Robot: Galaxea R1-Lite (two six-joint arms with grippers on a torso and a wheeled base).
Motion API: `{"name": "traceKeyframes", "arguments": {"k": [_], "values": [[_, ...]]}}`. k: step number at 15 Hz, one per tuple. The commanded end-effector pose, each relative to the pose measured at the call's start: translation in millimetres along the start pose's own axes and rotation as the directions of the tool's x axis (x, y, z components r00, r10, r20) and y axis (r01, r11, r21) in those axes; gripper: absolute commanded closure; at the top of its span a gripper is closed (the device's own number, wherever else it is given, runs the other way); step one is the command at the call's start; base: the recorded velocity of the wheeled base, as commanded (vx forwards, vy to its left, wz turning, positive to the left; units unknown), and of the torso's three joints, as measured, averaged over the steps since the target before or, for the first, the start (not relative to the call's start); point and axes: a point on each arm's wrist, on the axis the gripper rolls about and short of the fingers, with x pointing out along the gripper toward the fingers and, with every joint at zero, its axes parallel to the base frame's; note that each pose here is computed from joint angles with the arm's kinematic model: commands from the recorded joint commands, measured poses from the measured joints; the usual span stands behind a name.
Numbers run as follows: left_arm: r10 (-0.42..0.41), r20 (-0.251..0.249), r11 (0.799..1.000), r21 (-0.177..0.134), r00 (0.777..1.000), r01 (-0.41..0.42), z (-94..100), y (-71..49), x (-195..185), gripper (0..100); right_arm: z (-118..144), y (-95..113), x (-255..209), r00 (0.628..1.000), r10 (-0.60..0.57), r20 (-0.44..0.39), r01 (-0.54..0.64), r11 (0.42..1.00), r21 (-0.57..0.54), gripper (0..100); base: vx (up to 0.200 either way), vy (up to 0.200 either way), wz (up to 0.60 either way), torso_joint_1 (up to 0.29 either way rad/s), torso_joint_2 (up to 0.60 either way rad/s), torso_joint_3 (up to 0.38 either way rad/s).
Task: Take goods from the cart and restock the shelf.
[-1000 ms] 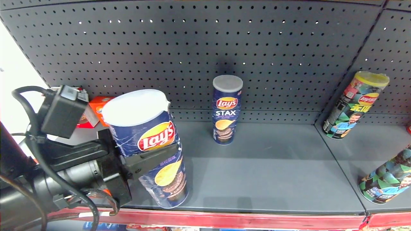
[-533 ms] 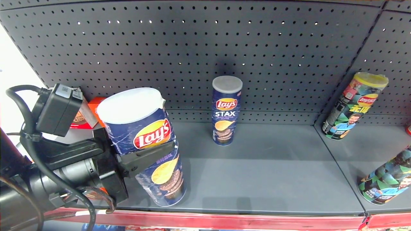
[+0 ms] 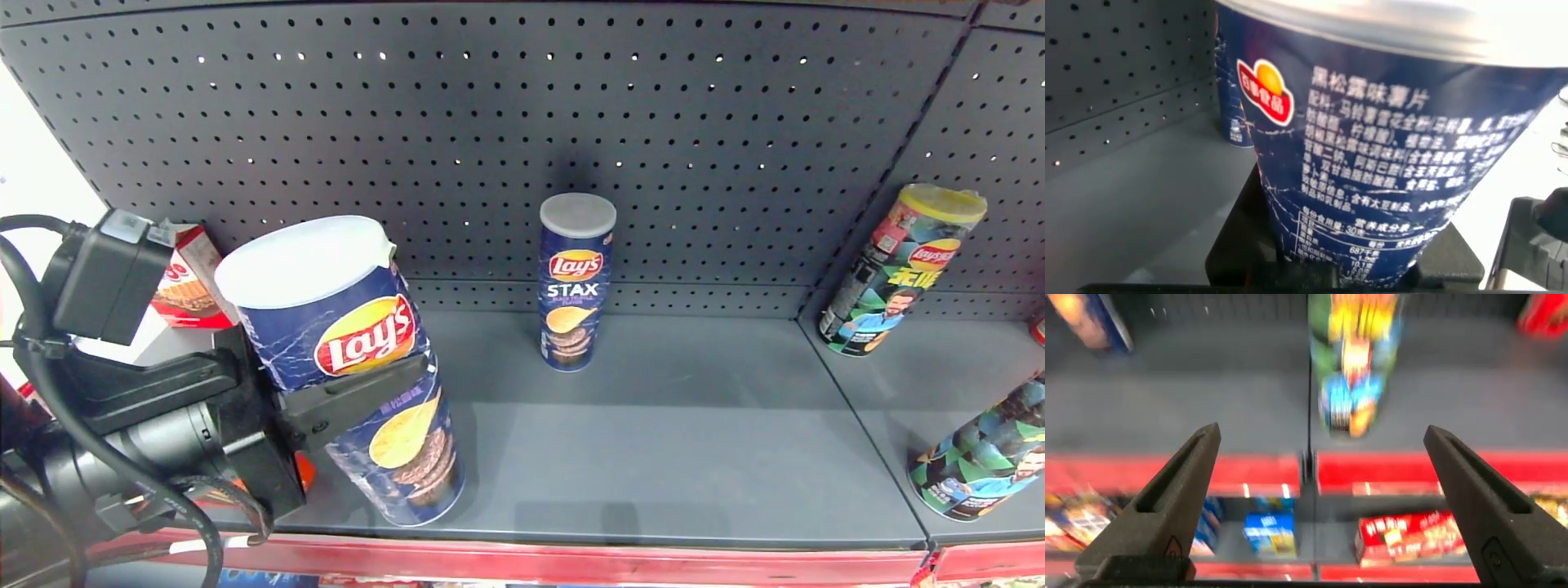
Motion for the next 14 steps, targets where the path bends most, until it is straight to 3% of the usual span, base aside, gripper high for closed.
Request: {"name": "traceKeyframes", "arguments": {"k": [1,3,6,9,14], "values": [[0.003,-0.023,1.0,-0.011,1.0,-0.004,-8.9,-1.6,-5.7,100,51.1,3.4,25.4,0.99,0.115,-0.087,-0.118,0.993,-0.029,0,0.0,0.0,0.0,0.0,0.0,0.0],[0.001,-0.015,1.0,-0.008,1.0,-0.001,-8.7,-4.7,-12.1,100,62.3,4.3,30.4,0.988,0.131,-0.084,-0.135,0.99,-0.046,0,0.0,0.0,0.0,0.0,0.0,0.0],[0.004,-0.012,1.0,-0.006,1.0,-0.004,-8.5,-5.2,-14.0,100,94.6,9.2,48.7,0.963,0.254,-0.093,-0.258,0.966,-0.036,0,0.0,0.0,0.0,0.0,0.0,0.0],[0.014,-0.014,1.0,-0.007,1.0,-0.014,-9.2,-3.9,-15.1,100,133.4,22.7,85.0,0.904,0.411,-0.117,-0.418,0.907,-0.047,0,0.0,0.0,0.0,0.0,0.0,0.0],[0.015,-0.018,1.0,-0.009,1.0,-0.016,-10.5,-3.9,-16.0,100,138.4,45.8,123.2,0.837,0.522,-0.164,-0.544,0.827,-0.142,0,0.0,0.0,0.0,0.0,0.0,0.0]]}}
